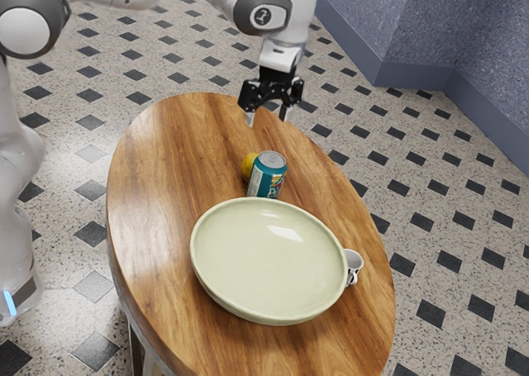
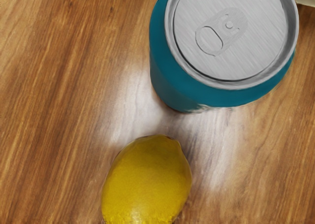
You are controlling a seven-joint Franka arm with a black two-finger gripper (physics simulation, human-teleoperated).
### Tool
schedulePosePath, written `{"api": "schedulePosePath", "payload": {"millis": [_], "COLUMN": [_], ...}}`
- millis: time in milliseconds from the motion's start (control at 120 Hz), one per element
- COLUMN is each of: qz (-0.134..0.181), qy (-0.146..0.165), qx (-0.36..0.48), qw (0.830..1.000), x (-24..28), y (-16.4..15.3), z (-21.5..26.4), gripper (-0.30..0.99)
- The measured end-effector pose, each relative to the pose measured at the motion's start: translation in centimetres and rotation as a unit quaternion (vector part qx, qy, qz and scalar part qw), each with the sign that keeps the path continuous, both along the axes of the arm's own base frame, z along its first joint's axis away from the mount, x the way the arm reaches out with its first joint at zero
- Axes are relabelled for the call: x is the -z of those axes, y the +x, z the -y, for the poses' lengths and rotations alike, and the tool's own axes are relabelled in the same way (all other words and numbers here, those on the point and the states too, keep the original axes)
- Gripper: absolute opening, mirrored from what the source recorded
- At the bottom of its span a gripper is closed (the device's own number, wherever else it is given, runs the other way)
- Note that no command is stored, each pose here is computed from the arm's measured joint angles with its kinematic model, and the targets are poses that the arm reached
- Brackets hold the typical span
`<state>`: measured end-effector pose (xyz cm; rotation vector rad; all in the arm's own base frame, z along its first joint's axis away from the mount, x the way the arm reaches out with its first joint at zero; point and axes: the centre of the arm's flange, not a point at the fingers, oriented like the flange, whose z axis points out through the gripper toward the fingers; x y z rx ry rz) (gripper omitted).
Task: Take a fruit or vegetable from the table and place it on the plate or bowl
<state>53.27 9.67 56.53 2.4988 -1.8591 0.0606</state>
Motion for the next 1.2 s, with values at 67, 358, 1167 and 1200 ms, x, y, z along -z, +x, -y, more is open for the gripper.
{"api": "schedulePosePath", "payload": {"millis": [67,358,1167,1200], "qz": [0.003,0.001,-0.020,-0.020], "qy": [0.011,0.023,0.015,0.015], "qx": [0.007,0.024,0.013,0.013], "qw": [1.000,0.999,1.000,1.000], "x": [0.4,2.7,7.6,7.7], "y": [0.1,0.2,-1.3,-1.3], "z": [0.2,1.2,0.8,0.8], "gripper": [0.69,0.69,0.69,0.69]}}
